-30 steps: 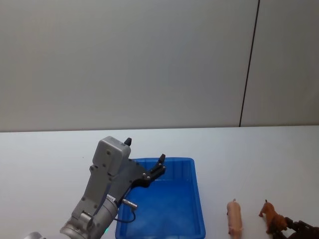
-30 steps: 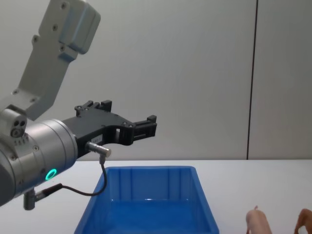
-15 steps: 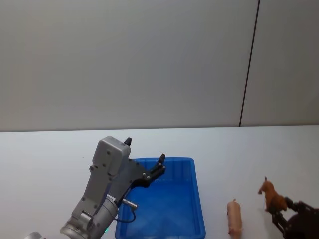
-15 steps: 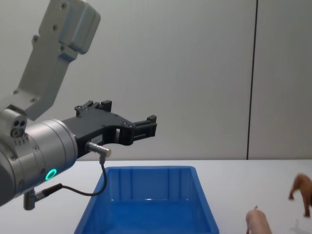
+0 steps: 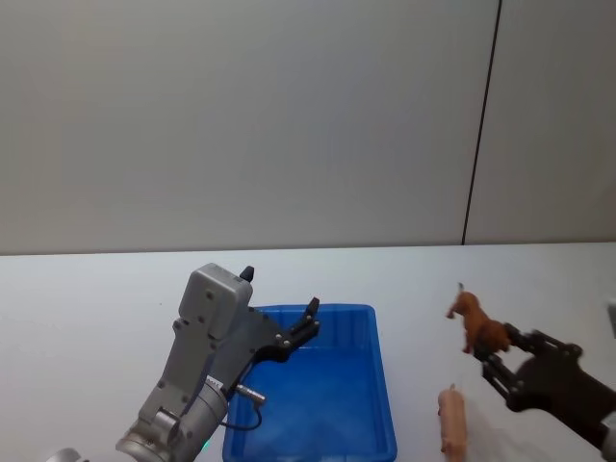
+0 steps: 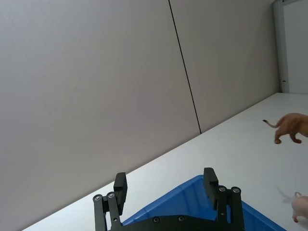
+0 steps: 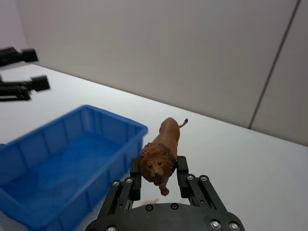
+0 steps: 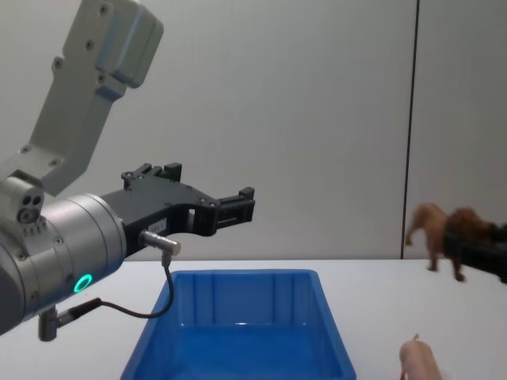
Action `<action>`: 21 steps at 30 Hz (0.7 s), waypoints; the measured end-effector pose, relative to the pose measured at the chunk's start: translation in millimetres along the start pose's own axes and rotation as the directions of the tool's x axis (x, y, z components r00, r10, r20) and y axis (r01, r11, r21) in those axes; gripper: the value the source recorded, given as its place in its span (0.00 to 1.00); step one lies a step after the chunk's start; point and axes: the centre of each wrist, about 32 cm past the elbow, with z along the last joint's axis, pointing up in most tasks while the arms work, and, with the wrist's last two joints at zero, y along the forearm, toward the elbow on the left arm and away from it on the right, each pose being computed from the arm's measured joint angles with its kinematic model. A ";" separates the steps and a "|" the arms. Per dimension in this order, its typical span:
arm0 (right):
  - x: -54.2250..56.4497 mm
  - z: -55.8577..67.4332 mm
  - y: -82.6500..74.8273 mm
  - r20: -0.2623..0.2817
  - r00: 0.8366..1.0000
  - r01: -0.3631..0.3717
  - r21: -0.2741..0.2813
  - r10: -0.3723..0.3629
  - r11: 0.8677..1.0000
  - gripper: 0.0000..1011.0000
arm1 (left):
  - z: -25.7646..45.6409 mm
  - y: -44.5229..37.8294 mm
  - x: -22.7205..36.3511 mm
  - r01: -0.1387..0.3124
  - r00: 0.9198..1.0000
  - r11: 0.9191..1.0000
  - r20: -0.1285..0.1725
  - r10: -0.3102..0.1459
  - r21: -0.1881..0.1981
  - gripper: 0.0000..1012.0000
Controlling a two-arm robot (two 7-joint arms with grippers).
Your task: Pick up the two dolls from the table and place them into the box.
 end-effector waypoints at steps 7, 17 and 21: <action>-4.5 14.1 21.1 -0.024 0.995 -0.092 0.012 0.092 0.996 0.41 | 0.0 0.0 0.0 0.000 1.000 1.000 0.000 0.000 0.000 0.99; -17.3 20.4 53.9 -0.089 0.972 -0.218 -0.014 0.216 0.976 0.41 | 0.0 0.0 0.0 0.000 1.000 1.000 0.000 0.000 0.000 0.99; -23.0 20.2 65.3 -0.108 0.961 -0.257 -0.024 0.253 0.966 0.44 | 0.0 0.0 0.0 0.000 1.000 1.000 0.000 0.000 0.000 0.99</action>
